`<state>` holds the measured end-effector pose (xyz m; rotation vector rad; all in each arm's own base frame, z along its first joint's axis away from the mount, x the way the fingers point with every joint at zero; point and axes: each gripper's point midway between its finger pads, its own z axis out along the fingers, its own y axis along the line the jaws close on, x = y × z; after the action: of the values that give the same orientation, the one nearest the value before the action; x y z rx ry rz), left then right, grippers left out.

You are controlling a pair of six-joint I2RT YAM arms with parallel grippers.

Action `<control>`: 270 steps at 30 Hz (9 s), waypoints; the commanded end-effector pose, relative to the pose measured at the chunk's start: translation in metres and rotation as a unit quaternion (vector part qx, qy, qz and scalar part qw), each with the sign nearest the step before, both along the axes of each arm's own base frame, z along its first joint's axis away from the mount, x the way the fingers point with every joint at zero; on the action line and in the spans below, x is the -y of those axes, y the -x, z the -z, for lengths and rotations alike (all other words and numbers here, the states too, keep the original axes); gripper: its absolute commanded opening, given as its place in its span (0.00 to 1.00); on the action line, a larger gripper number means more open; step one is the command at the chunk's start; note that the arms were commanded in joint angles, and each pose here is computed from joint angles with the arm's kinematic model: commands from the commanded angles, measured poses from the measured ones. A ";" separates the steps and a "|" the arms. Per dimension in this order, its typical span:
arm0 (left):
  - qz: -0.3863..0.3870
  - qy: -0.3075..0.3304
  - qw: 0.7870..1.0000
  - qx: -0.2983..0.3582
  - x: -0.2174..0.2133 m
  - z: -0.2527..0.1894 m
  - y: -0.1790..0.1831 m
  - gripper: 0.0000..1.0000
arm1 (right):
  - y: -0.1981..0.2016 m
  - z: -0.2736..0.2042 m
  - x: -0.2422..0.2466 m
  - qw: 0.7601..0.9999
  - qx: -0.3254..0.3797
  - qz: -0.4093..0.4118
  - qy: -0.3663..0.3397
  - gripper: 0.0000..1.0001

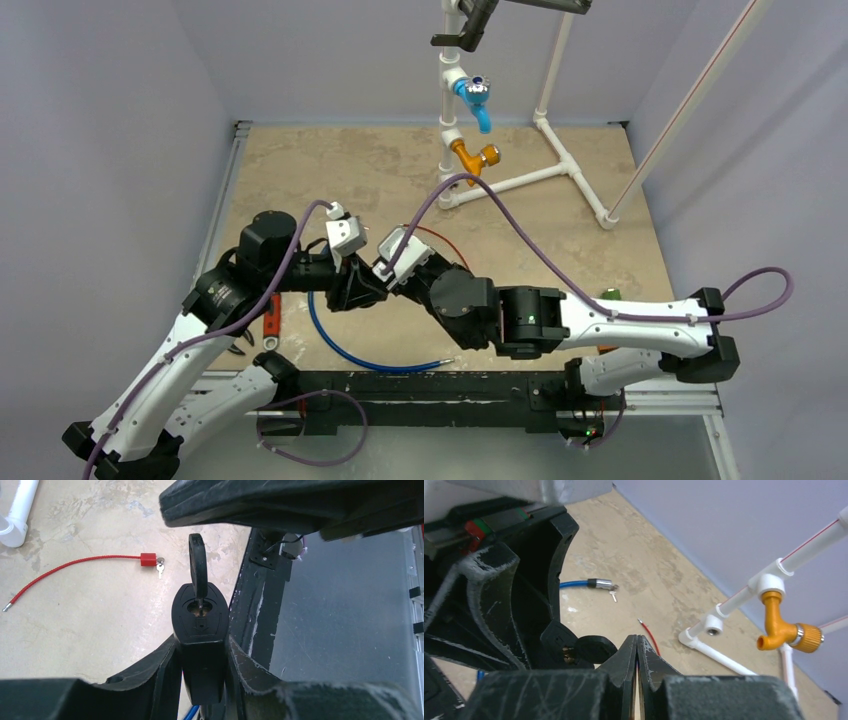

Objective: Unlock with the key

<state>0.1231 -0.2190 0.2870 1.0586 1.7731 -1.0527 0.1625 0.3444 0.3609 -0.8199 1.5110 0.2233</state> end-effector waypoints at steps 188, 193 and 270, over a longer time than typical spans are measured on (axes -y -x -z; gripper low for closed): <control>0.051 -0.028 0.960 0.275 -0.015 -0.062 -0.017 0.00 | 0.038 -0.002 -0.032 0.924 -0.208 -0.279 -0.160 0.00; 0.020 -0.053 0.949 0.309 -0.023 -0.067 -0.032 0.00 | 0.024 0.009 -0.039 0.920 -0.260 -0.216 -0.198 0.00; 0.076 -0.001 0.988 0.135 -0.010 -0.024 0.007 0.59 | 0.046 -0.060 -0.006 0.884 -0.129 -0.309 -0.326 0.00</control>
<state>0.1187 -0.2001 0.2842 1.2785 1.6347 -0.9115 0.1166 0.3530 0.3593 -0.8587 1.4426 1.1727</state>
